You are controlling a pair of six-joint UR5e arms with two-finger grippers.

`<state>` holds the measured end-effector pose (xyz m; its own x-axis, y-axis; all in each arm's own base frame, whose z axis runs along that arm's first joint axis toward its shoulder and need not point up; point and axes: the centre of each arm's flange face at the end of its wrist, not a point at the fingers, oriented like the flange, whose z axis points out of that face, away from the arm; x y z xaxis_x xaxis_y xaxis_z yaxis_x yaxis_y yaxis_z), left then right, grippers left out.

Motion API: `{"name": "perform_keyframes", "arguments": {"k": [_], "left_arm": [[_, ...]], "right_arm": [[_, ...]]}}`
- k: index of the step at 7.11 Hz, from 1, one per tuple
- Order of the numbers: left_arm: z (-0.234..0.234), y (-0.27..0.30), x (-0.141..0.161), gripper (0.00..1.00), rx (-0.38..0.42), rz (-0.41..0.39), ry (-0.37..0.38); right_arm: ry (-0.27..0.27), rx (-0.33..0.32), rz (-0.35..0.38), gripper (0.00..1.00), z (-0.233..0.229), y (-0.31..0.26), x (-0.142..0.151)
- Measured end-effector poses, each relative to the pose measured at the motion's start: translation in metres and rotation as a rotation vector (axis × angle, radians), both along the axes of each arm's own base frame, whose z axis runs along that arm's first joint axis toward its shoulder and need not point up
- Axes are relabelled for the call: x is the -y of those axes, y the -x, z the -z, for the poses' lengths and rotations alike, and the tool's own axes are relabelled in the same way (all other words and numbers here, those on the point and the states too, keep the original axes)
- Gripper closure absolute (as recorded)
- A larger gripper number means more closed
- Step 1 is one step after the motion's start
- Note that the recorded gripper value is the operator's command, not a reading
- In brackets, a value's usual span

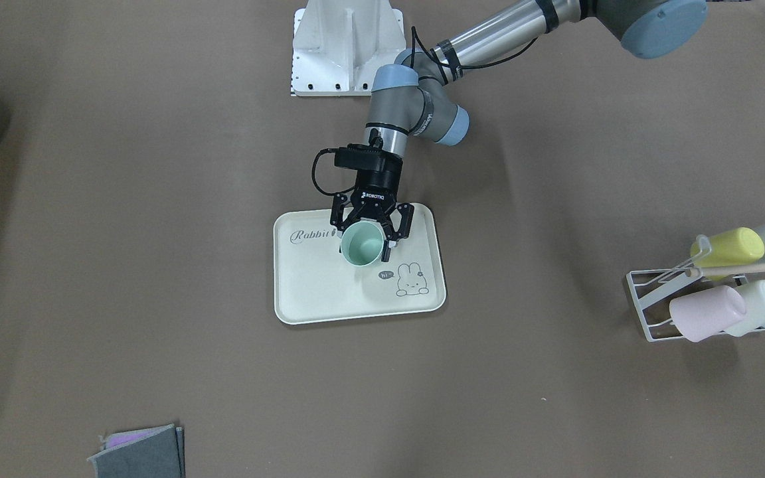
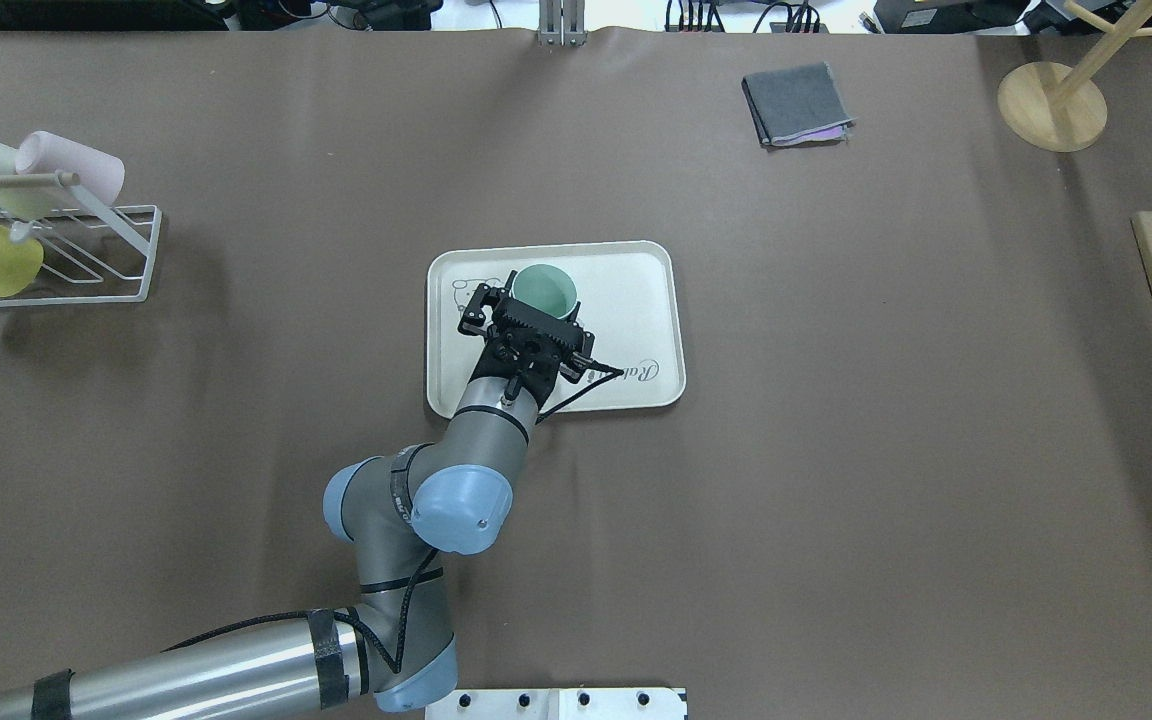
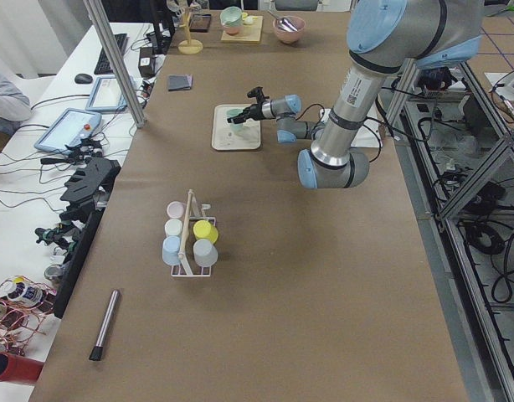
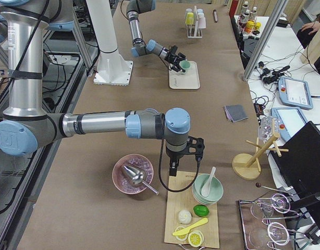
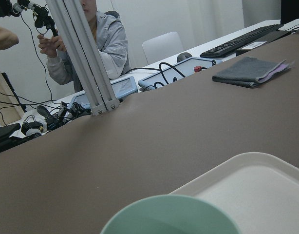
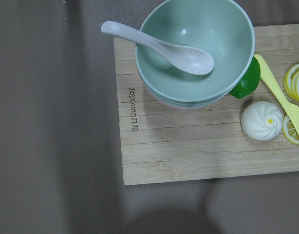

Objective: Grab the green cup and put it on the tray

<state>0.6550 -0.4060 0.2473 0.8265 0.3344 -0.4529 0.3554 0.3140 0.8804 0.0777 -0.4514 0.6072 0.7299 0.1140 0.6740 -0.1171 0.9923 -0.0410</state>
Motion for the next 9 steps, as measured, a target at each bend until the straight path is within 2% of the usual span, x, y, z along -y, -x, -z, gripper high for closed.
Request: {"name": "perform_keyframes", "arguments": {"k": [3, 5, 9], "left_arm": [[0.001, -0.003, -0.006, 0.12, -0.005, -0.009, 0.000], [0.003, -0.003, -0.008, 0.04, -0.010, -0.011, -0.002], [0.019, 0.008, -0.009, 0.03, -0.036, -0.013, -0.017]], "right_arm": [[0.001, -0.014, 0.000, 0.00, -0.004, -0.001, -0.002], [0.005, -0.019, 0.002, 0.00, -0.008, -0.001, -0.002], [-0.003, -0.074, 0.012, 0.00, -0.009, 0.001, 0.009]]}}
